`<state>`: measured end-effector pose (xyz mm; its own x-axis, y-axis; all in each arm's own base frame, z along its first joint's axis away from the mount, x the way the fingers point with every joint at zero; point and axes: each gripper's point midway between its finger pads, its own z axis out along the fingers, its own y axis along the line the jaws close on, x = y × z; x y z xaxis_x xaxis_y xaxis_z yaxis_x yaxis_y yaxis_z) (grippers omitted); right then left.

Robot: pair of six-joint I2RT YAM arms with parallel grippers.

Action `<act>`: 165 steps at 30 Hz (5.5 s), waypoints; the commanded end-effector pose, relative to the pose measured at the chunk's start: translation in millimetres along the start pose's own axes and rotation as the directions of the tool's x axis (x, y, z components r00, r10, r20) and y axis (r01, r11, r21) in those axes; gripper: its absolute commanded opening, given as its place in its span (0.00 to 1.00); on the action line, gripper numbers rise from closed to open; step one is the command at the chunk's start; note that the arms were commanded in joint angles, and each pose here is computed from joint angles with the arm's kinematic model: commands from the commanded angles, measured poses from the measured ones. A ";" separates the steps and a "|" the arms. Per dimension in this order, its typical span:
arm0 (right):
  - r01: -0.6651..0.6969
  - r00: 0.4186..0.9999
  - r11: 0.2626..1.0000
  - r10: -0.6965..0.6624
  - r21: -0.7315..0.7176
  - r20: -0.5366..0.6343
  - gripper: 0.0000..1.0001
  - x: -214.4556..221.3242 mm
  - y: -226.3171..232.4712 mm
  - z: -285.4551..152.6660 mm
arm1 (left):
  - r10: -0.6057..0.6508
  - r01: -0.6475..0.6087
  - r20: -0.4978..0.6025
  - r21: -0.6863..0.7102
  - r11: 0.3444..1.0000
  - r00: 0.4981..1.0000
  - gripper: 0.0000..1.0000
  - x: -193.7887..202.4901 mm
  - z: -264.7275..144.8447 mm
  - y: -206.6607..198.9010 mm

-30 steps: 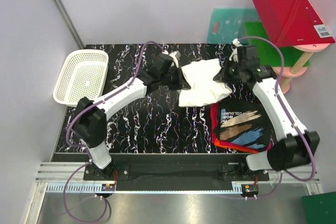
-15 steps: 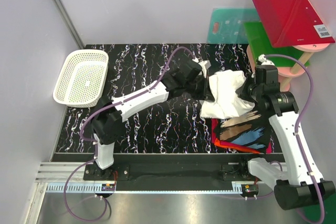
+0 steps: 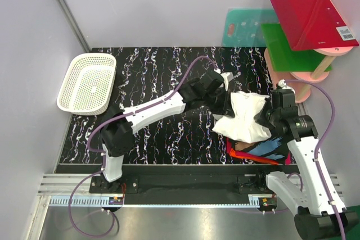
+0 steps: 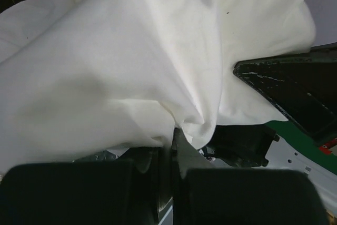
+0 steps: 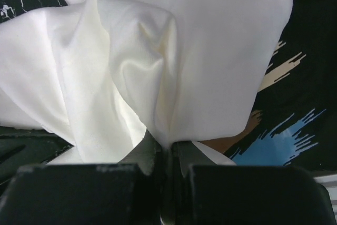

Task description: Fold and stack the t-shirts

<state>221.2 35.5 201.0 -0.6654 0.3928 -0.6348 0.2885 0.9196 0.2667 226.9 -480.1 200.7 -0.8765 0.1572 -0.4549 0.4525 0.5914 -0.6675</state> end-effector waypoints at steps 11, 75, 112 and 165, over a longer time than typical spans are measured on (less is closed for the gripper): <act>-0.049 0.998 0.998 0.050 0.038 -0.037 0.00 9.4 -5.2 3.9 | -0.003 0.003 -0.023 0.005 1.000 1.000 0.99 15.0 -10.2 3.3; -0.077 0.996 0.996 0.076 0.033 0.051 0.00 -18.7 -4.6 -43.6 | 0.028 -0.019 0.104 -0.093 0.995 0.994 0.95 -4.2 -51.7 68.0; 0.235 0.962 0.668 -0.055 0.706 -0.269 0.04 -38.9 -99.3 50.9 | -0.039 0.035 0.037 0.093 0.995 0.999 0.99 -0.7 -12.1 45.9; -0.063 0.982 0.998 0.060 -0.011 -0.178 0.41 -43.2 46.3 86.1 | -0.012 0.010 -0.022 -0.057 0.998 1.000 0.99 35.7 9.0 60.9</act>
<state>320.4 64.5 172.4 -0.7608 0.4856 -0.4306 0.3642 0.8686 0.3360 216.4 -440.0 138.5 -0.8904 0.1817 -0.4173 0.4297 0.6379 -0.6391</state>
